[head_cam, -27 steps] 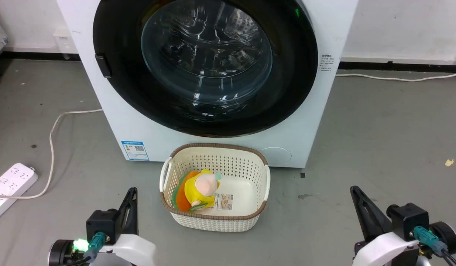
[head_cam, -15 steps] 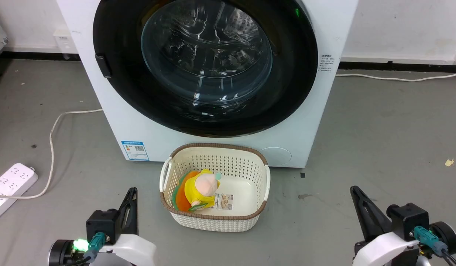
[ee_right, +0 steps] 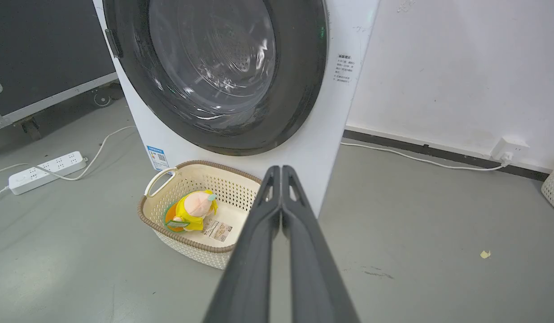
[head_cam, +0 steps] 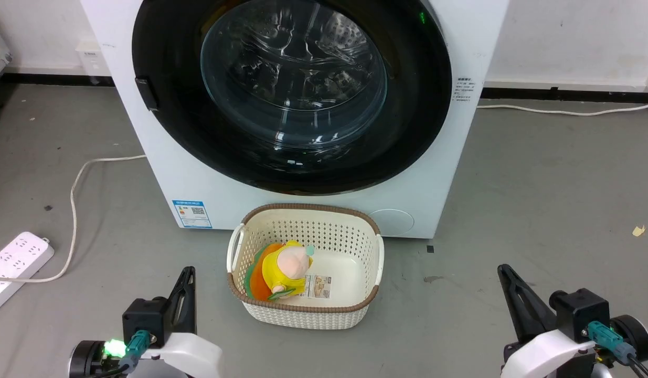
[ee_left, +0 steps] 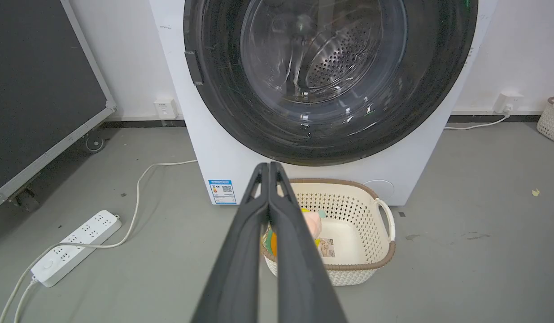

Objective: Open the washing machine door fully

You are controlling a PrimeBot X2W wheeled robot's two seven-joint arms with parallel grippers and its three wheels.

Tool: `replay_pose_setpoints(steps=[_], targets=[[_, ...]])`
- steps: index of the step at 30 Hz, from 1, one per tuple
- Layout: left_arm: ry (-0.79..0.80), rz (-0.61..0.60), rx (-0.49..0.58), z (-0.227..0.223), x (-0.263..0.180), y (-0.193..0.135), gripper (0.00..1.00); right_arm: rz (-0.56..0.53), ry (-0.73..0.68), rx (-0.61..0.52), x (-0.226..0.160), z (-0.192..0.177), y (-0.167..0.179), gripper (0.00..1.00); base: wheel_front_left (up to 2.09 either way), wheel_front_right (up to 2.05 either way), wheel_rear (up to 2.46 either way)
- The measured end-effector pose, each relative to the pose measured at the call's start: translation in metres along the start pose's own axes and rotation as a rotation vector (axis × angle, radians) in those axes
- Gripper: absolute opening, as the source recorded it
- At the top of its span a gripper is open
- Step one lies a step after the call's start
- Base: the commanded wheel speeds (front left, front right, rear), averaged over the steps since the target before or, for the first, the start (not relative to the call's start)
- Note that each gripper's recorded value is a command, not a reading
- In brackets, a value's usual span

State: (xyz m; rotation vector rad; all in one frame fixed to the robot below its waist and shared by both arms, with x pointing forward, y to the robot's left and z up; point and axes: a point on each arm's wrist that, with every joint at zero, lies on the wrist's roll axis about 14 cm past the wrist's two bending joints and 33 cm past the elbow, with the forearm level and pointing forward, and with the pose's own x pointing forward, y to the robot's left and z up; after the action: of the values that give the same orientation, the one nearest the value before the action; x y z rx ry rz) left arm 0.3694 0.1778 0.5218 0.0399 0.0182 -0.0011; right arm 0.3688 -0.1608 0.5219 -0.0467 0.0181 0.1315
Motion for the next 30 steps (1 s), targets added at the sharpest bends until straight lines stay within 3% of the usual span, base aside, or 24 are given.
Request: replay_pose_setpoints(steps=[25,26,30], targets=[[0.0,0.0,0.0,0.0,0.0,-0.0001,0.0,0.0,0.0,0.0,0.0,0.0,-0.0001,0.0,0.0,0.0,0.0],[0.0,0.0,0.0,0.0,0.0,0.0,1.0,0.0,0.0,0.0,0.0,0.0,0.0,1.0,0.0,0.0,0.0],[0.001,0.0,-0.002,-0.0004,-0.0002,-0.0002,1.0,0.001,0.001,0.0,-0.0001,-0.0003,0.0002,1.0,0.0,0.0,0.0]])
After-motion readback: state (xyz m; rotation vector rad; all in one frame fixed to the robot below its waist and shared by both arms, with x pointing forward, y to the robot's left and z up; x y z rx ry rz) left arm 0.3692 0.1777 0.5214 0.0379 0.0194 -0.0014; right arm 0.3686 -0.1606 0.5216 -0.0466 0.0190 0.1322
